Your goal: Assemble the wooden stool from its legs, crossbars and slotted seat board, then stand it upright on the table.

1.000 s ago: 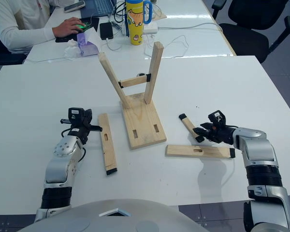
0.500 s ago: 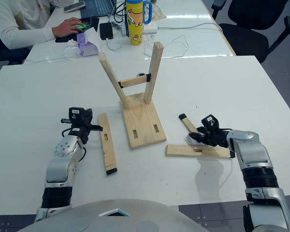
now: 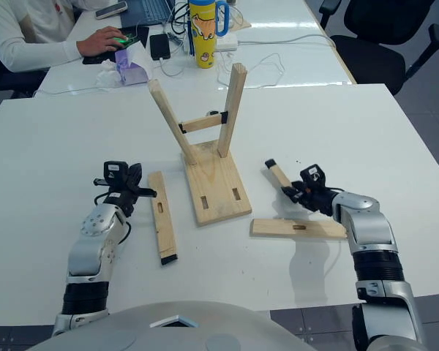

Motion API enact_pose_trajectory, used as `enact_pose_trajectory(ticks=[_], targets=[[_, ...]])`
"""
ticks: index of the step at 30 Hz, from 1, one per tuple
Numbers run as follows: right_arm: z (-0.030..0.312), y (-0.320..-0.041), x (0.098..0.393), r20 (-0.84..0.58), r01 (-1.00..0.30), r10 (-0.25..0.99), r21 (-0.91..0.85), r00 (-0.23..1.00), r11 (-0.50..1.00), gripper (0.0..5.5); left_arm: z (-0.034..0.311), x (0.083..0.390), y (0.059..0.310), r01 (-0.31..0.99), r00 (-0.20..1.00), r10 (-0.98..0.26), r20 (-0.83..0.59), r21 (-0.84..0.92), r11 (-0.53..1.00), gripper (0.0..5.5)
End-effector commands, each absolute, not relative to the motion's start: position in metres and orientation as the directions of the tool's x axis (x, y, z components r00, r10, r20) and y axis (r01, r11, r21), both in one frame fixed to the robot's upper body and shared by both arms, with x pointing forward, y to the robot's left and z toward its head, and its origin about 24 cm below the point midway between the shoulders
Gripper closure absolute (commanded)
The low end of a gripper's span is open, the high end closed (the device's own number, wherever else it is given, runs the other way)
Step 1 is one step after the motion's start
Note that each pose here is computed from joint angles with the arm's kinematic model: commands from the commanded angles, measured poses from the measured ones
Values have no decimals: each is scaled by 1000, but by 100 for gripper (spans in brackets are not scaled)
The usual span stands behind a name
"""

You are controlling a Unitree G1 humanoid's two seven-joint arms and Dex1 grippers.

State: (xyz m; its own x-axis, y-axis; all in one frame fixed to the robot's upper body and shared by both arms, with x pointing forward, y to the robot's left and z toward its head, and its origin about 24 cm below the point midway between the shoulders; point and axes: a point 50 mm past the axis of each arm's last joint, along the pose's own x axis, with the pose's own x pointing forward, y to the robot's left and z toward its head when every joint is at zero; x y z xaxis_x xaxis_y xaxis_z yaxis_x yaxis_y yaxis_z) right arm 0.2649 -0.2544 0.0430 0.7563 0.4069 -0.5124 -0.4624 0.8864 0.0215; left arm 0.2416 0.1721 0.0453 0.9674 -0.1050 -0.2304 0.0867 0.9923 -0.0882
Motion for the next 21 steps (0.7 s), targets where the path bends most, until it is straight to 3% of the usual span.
enact_pose_trajectory(ticks=[1, 4, 10, 15, 21], targets=[[88, -250, 293, -232, -398, 382, -27, 895, 917, 419, 77, 250, 170, 172, 974, -199, -108, -216, 961, 550], [120, -237, 299, -42, -424, 422, -75, 906, 902, 419, 95, 249, 159, 314, 940, -340, -44, -283, 906, 550], [152, -194, 274, 212, -543, 542, -54, 814, 838, 419, 122, 232, 139, 597, 774, -632, 41, -380, 707, 550], [144, -151, 247, 147, -758, 761, -90, 632, 646, 419, 139, 231, 134, 662, 686, -721, 102, -500, 559, 550], [127, -132, 241, 131, -767, 776, -125, 617, 630, 419, 144, 238, 131, 670, 608, -789, 93, -593, 446, 550]])
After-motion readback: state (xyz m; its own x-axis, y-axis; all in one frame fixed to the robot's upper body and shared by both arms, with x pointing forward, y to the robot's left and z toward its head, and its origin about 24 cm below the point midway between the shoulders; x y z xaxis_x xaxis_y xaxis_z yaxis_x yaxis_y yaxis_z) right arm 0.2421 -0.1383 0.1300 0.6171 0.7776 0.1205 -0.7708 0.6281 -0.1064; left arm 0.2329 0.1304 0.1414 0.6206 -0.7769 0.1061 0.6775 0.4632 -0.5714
